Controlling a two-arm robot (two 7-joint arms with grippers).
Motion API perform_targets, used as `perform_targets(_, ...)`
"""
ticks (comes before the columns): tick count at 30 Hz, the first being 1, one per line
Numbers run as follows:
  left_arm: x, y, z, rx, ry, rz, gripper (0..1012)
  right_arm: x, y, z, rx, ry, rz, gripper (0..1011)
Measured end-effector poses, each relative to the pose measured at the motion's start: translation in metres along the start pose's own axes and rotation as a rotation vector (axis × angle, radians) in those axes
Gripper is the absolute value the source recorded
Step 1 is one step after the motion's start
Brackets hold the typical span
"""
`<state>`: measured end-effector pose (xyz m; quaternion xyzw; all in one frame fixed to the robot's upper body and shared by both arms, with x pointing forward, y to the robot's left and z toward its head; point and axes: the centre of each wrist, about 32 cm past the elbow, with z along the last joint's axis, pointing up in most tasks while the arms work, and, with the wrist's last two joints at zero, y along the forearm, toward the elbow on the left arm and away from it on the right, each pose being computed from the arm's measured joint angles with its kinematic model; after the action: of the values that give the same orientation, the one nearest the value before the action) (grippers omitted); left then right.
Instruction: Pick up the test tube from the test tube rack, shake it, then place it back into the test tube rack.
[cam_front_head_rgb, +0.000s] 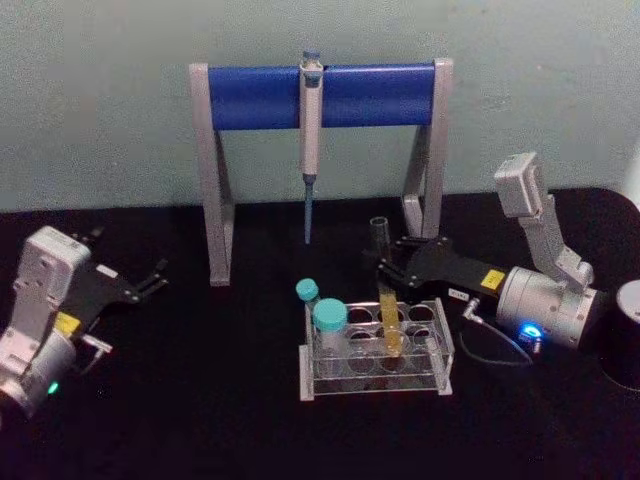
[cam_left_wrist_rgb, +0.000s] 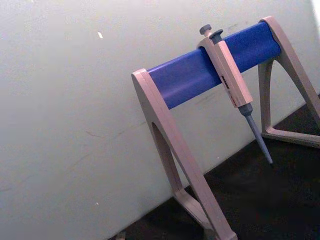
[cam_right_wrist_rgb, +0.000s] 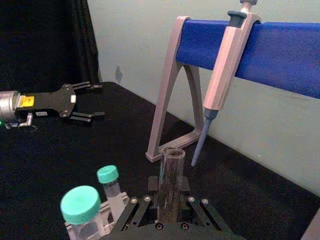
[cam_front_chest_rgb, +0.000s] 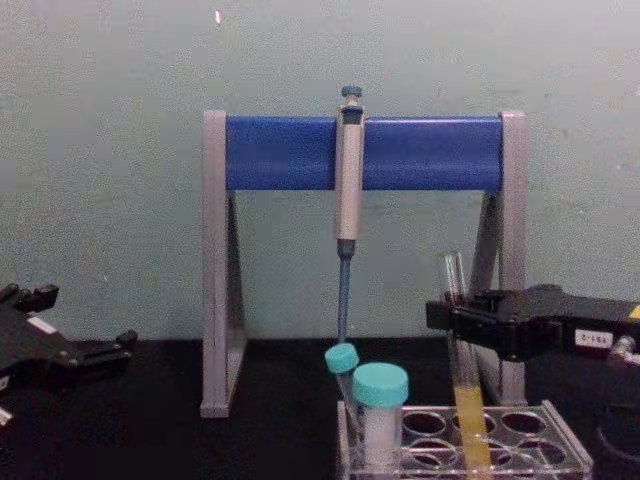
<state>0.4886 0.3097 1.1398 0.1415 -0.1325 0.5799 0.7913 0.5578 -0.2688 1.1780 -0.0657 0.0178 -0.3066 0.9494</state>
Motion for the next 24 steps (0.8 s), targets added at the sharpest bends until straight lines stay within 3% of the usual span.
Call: perform_targets(24,0.0000,0.0000,0.0000,0.000,0.000,0.000,1001,0.0002,-0.0007,0.0000,0.000,-0.006,0.000,234)
